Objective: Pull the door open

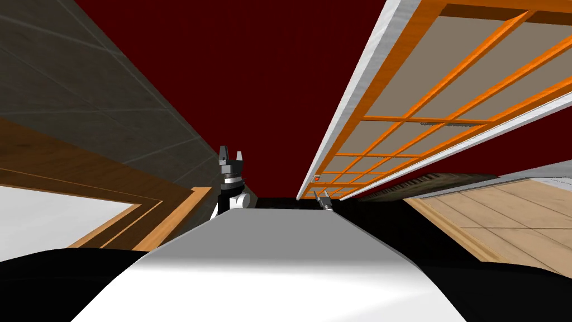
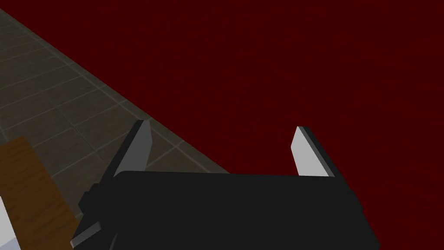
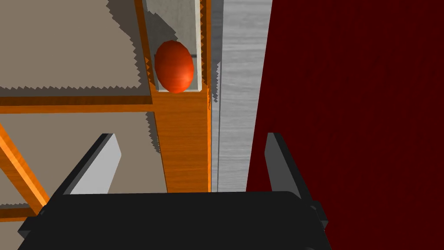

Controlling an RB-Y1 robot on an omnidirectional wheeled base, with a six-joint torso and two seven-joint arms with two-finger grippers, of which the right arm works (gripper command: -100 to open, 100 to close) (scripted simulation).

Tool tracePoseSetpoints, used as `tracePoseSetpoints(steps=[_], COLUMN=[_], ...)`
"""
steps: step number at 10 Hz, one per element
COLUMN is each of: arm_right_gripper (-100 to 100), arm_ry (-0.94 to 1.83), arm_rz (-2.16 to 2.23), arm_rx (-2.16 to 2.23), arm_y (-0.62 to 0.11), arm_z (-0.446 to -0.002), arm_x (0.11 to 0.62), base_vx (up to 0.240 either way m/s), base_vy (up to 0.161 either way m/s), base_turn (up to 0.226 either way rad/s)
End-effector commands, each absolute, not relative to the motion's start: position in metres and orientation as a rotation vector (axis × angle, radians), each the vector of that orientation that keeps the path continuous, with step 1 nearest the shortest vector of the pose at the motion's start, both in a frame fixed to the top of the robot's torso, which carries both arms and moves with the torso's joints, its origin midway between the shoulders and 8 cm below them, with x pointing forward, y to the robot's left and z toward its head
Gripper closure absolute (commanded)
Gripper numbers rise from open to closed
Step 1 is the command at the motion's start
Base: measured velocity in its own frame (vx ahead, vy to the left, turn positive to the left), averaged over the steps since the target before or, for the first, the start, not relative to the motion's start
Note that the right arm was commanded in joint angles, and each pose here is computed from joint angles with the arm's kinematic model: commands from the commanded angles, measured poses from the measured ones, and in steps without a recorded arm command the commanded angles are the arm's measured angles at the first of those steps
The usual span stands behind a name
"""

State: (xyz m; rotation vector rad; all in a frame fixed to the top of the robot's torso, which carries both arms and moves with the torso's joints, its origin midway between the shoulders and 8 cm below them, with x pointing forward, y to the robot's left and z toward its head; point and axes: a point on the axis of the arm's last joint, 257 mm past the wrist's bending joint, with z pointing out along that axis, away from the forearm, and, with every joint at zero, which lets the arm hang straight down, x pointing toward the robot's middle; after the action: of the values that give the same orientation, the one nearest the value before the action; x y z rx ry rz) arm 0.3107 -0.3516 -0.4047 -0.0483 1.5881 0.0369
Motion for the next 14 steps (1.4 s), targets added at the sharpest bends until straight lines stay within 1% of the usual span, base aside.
tracePoseSetpoints(steps=[1,4,7,9,14], arm_right_gripper=[-100,-100,-100,-100,-100], arm_ry=[1.586,1.580,1.576,1.575,1.575], arm_rz=[0.025,0.004,-0.008,-0.010,-0.010], arm_rx=[-0.033,-0.002,0.018,0.021,0.021], arm_y=[-0.364,-0.386,-0.398,-0.400,-0.400], arm_z=[-0.404,-0.402,-0.400,-0.400,-0.400], arm_x=[0.312,0.313,0.313,0.314,0.314], base_vx=[0.082,0.150,0.181,0.019,0.000], base_vy=[0.018,0.008,0.022,0.029,0.000], base_turn=[0.077,0.076,0.006,-0.074,0.000])
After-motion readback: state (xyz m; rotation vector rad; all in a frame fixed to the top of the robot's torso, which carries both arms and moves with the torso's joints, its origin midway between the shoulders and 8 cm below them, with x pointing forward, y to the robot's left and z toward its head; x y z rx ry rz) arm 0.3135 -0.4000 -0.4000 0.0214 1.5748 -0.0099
